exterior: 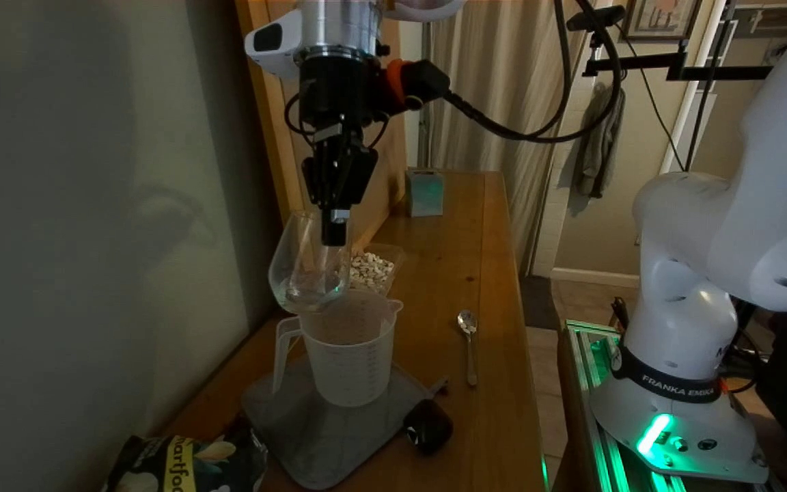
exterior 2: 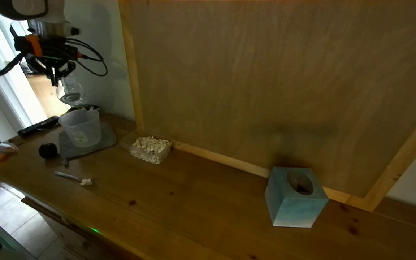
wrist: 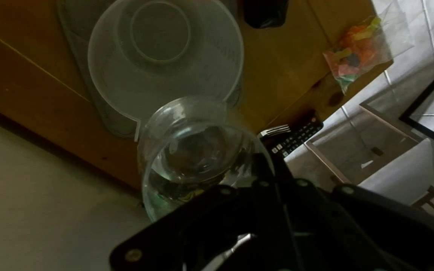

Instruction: Pour the contents from the glass cup into the jar

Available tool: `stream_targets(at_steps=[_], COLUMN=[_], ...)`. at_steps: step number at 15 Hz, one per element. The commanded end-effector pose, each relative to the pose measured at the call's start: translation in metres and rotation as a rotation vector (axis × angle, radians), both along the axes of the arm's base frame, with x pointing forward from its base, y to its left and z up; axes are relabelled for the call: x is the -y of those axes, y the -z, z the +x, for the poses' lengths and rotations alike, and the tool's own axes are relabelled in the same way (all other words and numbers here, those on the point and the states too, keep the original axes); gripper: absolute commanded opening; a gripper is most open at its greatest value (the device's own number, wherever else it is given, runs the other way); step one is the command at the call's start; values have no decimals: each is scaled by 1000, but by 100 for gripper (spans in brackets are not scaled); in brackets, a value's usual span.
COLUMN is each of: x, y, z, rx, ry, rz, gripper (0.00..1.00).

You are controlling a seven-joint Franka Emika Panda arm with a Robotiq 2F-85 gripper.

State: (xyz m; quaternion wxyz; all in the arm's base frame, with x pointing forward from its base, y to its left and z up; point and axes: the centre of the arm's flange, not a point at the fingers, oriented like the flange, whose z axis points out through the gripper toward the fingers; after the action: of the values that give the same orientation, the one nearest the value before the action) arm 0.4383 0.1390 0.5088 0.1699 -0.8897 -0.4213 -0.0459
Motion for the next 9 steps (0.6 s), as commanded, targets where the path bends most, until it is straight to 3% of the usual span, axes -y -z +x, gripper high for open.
stream_targets(at_steps=[1,9], x=[9,20], y=[6,32], z=[6,14], rx=[-51,-141], ry=[-19,-50], rz=[110,225], gripper=[1,1])
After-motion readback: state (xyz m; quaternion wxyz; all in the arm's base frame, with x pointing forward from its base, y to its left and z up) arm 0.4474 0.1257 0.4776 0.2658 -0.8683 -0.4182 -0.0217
